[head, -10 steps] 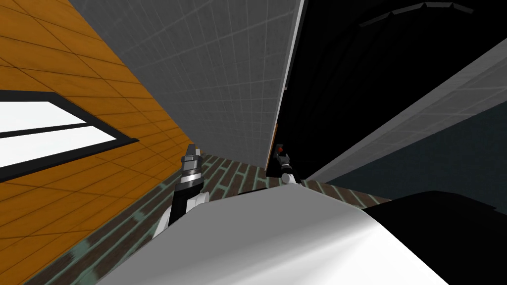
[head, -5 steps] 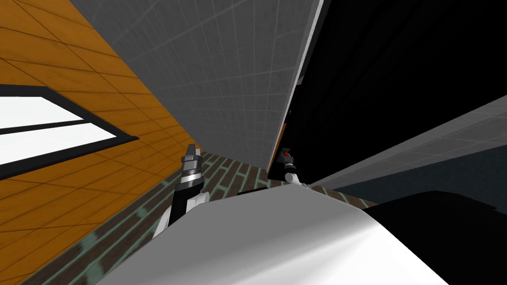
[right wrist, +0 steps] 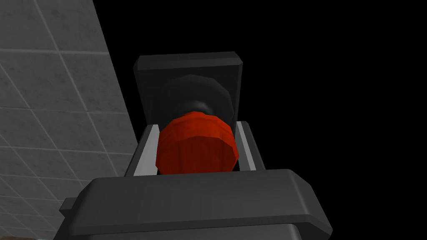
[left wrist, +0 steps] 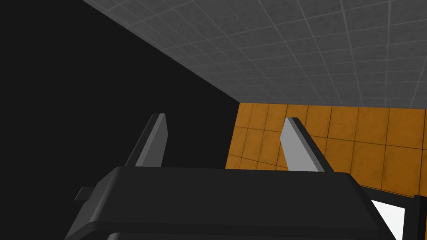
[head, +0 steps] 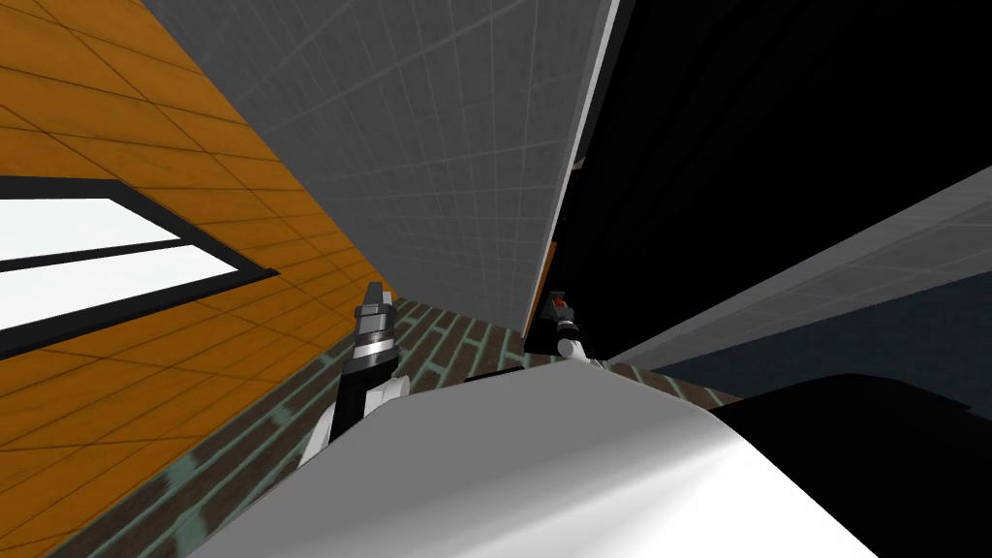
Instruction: Pull the door open
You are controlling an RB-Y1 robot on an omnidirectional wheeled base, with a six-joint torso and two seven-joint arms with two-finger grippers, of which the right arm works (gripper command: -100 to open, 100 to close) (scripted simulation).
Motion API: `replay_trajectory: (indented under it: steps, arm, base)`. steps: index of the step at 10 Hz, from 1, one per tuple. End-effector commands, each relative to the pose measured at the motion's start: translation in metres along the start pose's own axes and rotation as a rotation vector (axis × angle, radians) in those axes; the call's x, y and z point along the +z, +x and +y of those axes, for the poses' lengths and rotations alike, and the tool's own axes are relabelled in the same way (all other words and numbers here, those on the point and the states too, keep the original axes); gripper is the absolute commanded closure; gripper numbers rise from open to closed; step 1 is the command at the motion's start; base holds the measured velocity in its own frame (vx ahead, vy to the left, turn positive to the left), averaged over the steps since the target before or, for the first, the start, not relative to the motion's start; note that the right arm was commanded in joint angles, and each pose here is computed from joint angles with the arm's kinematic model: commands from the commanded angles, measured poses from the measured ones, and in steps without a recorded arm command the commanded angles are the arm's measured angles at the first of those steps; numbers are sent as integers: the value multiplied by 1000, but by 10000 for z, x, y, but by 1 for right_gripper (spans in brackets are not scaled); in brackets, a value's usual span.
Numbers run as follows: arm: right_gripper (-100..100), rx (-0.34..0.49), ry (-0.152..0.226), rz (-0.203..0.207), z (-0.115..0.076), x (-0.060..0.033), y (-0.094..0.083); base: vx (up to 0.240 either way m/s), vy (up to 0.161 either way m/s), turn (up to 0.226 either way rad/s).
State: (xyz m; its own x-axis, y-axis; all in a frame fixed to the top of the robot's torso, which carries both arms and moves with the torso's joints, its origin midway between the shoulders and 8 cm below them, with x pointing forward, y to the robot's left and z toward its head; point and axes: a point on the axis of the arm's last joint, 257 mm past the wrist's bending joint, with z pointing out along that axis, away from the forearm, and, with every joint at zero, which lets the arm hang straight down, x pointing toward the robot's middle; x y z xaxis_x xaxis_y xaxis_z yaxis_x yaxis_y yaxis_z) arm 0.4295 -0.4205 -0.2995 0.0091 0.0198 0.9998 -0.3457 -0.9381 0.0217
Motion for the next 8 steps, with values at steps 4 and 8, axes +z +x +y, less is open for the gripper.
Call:
replay_trajectory:
  steps: [4, 8]
  arm:
    - [100, 7, 31, 4, 21, -4, 16]
    - [100, 15, 66, 5, 46, -15, 28]
  base:
    - [-181, -60, 184]
    - [-266, -47, 191]
